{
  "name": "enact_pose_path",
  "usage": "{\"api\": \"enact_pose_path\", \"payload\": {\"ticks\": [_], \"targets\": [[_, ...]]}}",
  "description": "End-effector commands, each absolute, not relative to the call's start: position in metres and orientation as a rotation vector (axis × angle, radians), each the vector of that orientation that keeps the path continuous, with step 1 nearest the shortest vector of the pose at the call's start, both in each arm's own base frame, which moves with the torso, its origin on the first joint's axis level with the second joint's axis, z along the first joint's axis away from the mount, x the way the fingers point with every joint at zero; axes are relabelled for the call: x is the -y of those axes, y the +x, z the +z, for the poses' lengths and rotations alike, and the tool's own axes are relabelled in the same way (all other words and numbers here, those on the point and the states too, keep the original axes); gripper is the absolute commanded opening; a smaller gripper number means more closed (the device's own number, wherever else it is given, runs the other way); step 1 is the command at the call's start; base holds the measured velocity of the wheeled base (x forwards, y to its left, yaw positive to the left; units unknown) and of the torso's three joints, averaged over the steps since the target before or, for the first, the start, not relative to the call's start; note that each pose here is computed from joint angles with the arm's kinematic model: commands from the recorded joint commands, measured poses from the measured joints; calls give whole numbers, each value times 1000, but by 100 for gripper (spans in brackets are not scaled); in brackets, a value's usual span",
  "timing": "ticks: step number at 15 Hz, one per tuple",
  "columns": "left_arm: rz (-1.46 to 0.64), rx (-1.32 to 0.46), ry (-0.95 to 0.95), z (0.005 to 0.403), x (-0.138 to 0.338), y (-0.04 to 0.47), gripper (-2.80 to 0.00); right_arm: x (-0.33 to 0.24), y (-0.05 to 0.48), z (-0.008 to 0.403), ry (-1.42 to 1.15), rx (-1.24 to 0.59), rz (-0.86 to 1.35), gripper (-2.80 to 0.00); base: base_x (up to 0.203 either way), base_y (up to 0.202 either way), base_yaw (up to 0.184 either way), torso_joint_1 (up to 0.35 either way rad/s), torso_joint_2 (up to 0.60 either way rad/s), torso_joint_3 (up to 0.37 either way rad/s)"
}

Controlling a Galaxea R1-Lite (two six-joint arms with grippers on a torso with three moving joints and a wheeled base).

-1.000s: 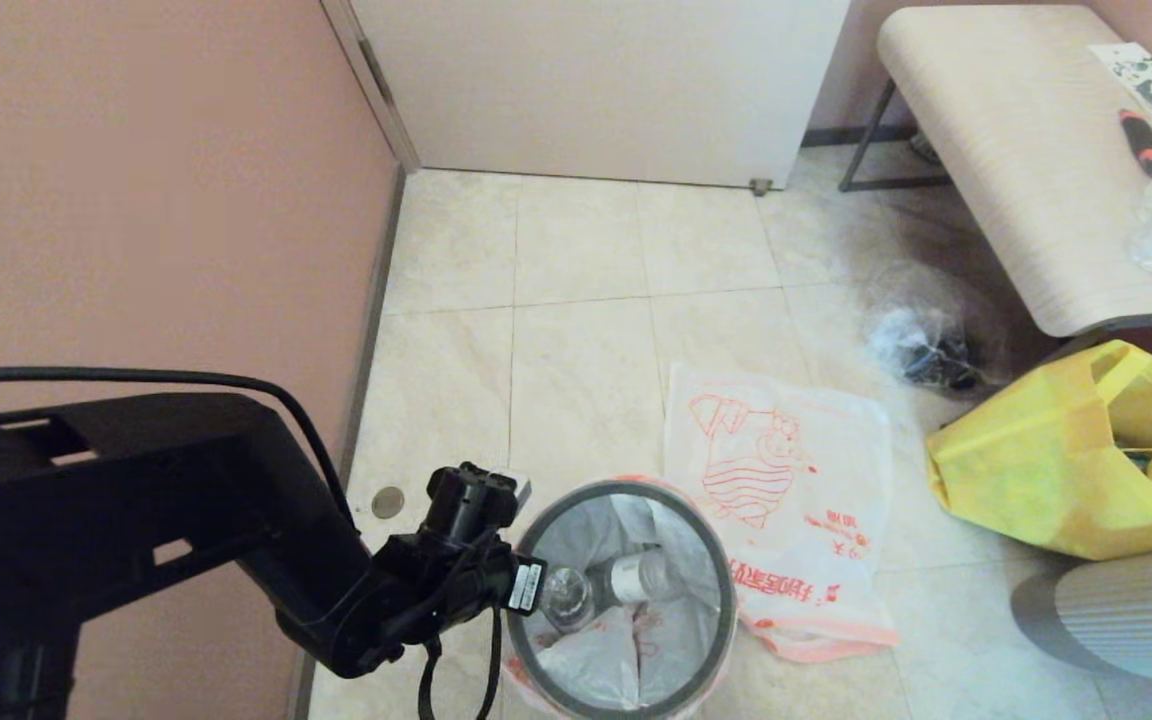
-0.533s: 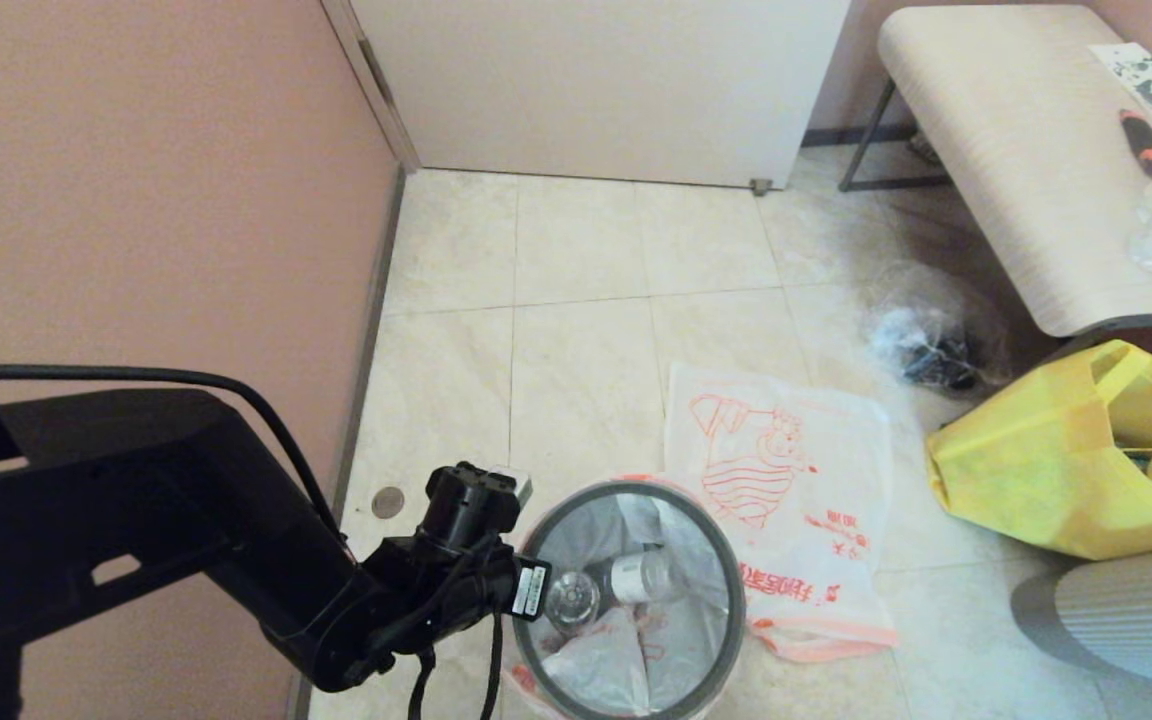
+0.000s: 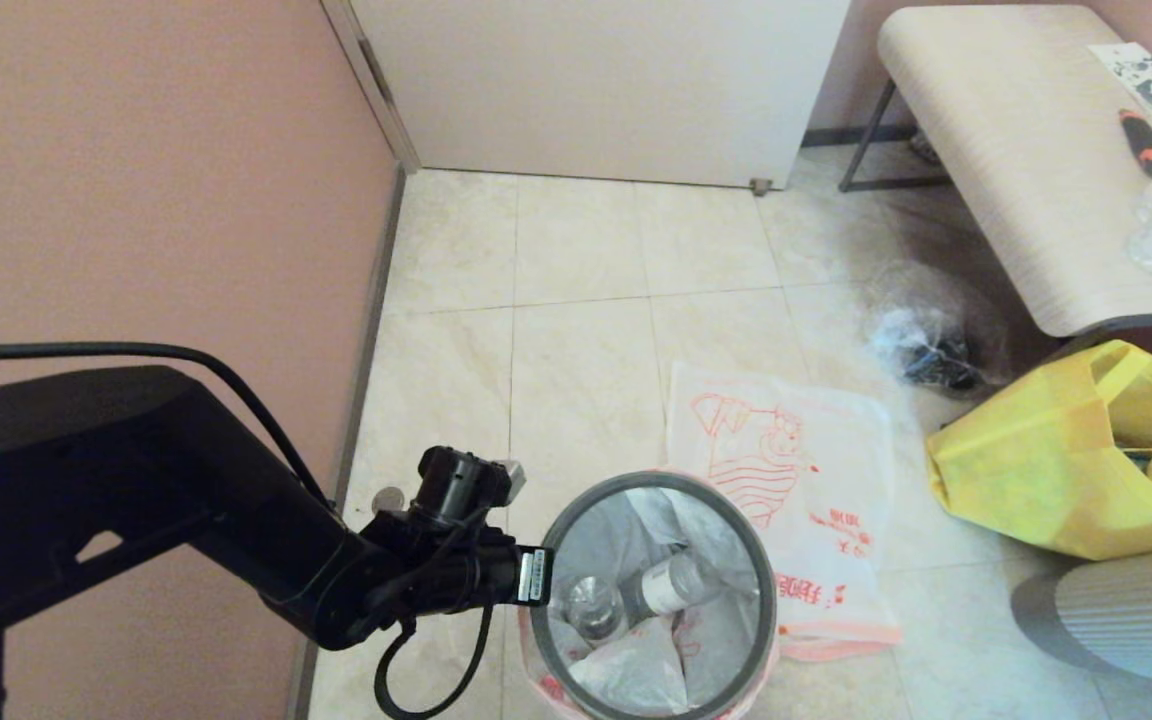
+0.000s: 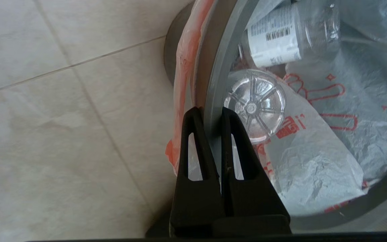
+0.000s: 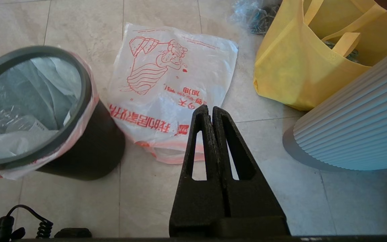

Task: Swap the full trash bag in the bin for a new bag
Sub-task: Place the trash can ring on the floor

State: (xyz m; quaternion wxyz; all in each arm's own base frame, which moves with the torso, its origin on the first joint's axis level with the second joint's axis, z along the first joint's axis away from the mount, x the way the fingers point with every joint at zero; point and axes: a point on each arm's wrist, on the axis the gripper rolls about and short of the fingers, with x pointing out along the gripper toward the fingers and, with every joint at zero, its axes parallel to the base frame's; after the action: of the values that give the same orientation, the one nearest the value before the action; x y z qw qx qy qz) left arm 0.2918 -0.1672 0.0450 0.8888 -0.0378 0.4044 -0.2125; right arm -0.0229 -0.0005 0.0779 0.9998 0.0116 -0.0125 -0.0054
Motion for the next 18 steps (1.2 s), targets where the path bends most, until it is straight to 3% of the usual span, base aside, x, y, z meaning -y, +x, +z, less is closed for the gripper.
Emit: {"api": "enact_pose_path", "payload": {"ticks": [1,5,12,18], "targets": [[-436,-837,-92,44,163,296,-280,1,-22,75,23,14,-11,-280,0,0,0,0,0,0],[-404,-779,-98,49,161,300,-280,1,-22,75,23,14,-11,-280,0,0,0,0,0,0],[-351,-775,-80,15,161,315,-280,1,-22,75,23,14,-11,-280,0,0,0,0,0,0],[-337,-761,-77,21,159,312,-280,1,-22,75,23,14,-11,-280,0,0,0,0,0,0]]}}
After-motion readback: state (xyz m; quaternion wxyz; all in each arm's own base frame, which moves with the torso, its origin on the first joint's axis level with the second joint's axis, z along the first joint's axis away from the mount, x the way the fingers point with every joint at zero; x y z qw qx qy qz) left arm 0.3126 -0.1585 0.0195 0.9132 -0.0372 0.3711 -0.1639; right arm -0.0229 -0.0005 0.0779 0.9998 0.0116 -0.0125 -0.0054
